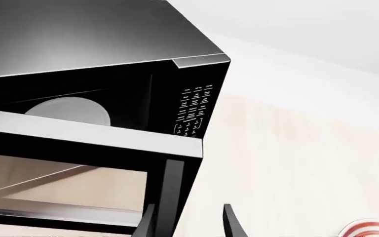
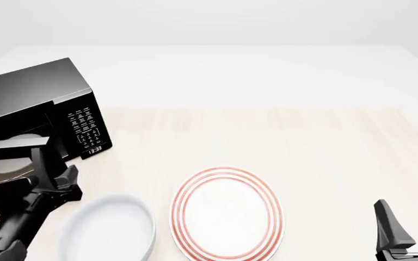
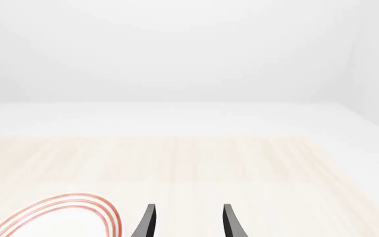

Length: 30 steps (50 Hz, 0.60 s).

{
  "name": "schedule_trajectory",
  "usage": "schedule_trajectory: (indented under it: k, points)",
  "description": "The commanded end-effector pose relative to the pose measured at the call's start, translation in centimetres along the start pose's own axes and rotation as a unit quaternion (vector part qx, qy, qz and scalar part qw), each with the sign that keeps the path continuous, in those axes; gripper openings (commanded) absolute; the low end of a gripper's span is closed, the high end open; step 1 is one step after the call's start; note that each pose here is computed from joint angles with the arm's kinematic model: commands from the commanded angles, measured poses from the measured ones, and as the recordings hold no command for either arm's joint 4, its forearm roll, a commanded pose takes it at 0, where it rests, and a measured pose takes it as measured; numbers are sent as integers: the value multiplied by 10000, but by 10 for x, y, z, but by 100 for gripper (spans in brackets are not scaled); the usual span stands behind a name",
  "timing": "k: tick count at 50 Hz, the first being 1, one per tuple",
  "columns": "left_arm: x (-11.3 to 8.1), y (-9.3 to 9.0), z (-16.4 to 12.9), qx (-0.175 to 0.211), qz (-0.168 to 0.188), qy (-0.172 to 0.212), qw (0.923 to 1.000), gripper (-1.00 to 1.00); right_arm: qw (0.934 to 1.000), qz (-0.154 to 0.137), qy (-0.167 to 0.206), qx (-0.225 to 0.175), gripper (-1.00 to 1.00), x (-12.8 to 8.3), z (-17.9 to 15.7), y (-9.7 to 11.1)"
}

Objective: Open the microwave.

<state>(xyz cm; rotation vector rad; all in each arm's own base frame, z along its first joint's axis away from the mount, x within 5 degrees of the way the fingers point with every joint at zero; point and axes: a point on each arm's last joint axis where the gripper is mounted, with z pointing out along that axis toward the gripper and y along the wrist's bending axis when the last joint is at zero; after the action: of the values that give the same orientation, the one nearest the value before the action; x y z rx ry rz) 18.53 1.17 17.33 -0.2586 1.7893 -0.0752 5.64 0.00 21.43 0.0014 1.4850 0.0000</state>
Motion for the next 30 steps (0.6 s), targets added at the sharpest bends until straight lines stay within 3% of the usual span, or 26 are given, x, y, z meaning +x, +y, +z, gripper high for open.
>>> schedule_trajectory:
  k: [1, 30]
  points:
    - [-23, -15, -2, 503, 184, -508, 9973, 100, 10000, 1, 0, 0, 100, 0, 0, 0]
    - [-31, -4, -18, 189, 372, -689, 9968, 100, 10000, 0, 0, 1, 100, 0, 0, 0]
